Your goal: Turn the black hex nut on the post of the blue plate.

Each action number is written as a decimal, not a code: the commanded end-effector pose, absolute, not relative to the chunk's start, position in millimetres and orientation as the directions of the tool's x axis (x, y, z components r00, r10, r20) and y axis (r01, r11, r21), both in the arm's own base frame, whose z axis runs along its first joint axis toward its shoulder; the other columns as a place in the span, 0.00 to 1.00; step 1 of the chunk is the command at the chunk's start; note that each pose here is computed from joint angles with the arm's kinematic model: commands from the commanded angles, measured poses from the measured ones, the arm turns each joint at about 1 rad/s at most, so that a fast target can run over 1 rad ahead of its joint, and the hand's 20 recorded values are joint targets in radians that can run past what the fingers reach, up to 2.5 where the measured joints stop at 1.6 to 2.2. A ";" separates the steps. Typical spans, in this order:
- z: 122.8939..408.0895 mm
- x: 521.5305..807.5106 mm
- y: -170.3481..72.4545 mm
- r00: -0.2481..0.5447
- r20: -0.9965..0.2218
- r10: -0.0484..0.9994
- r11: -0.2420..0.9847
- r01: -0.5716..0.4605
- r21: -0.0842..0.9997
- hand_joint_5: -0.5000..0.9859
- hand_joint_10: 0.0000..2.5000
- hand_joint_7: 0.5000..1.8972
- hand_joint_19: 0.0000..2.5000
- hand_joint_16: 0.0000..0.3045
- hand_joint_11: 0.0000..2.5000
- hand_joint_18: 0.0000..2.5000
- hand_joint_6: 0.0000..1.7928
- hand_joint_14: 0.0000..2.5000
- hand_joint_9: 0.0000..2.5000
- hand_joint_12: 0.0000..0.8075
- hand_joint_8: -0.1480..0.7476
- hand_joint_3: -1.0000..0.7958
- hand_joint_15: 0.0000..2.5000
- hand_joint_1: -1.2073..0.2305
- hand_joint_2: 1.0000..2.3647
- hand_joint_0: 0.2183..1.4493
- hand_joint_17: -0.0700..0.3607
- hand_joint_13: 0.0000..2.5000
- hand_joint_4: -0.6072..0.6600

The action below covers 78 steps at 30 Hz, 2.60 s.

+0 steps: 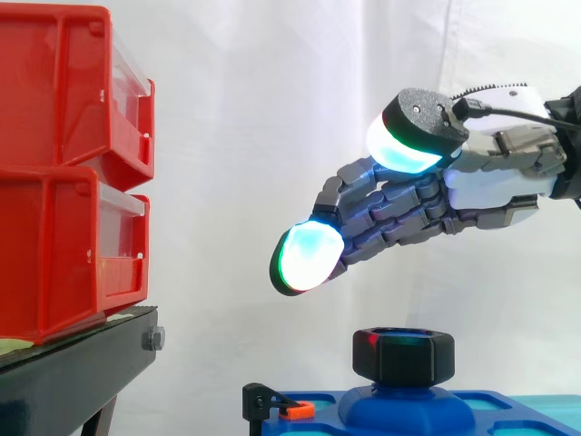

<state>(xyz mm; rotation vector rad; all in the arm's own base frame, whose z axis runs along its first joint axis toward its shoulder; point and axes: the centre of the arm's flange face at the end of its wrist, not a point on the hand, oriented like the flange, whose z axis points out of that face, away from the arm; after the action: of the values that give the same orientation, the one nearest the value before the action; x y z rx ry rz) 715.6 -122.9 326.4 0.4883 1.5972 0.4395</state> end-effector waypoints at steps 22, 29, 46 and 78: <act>308.1 717.2 -74.6 -0.078 -0.826 0.559 0.829 0.083 0.553 0.21 0.00 0.19 0.00 0.18 0.00 0.00 0.28 0.00 0.10 0.45 0.43 0.28 0.00 0.69 0.00 0.21 0.46 0.07 0.63; 307.1 716.0 -74.3 -0.089 -0.825 0.558 0.830 0.085 0.552 0.21 0.00 0.19 0.01 0.18 0.00 0.00 0.28 0.00 0.10 0.45 0.43 0.28 0.00 0.69 0.00 0.21 0.46 0.07 0.64; 302.9 710.3 -73.6 -0.138 -0.821 0.554 0.832 0.103 0.545 0.21 0.00 0.19 0.01 0.18 0.00 0.00 0.28 0.00 0.10 0.45 0.43 0.28 0.00 0.69 0.00 0.21 0.46 0.07 0.64; 301.0 705.2 -108.2 -0.163 -0.814 0.558 0.829 0.065 0.555 0.21 0.00 0.19 0.01 0.18 0.00 0.00 0.28 0.00 0.10 0.45 0.43 0.28 0.00 0.69 0.00 0.21 0.46 0.07 0.64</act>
<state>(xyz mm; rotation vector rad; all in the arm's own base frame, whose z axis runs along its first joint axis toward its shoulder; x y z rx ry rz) 705.0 -103.4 301.7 0.4944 1.7014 0.4608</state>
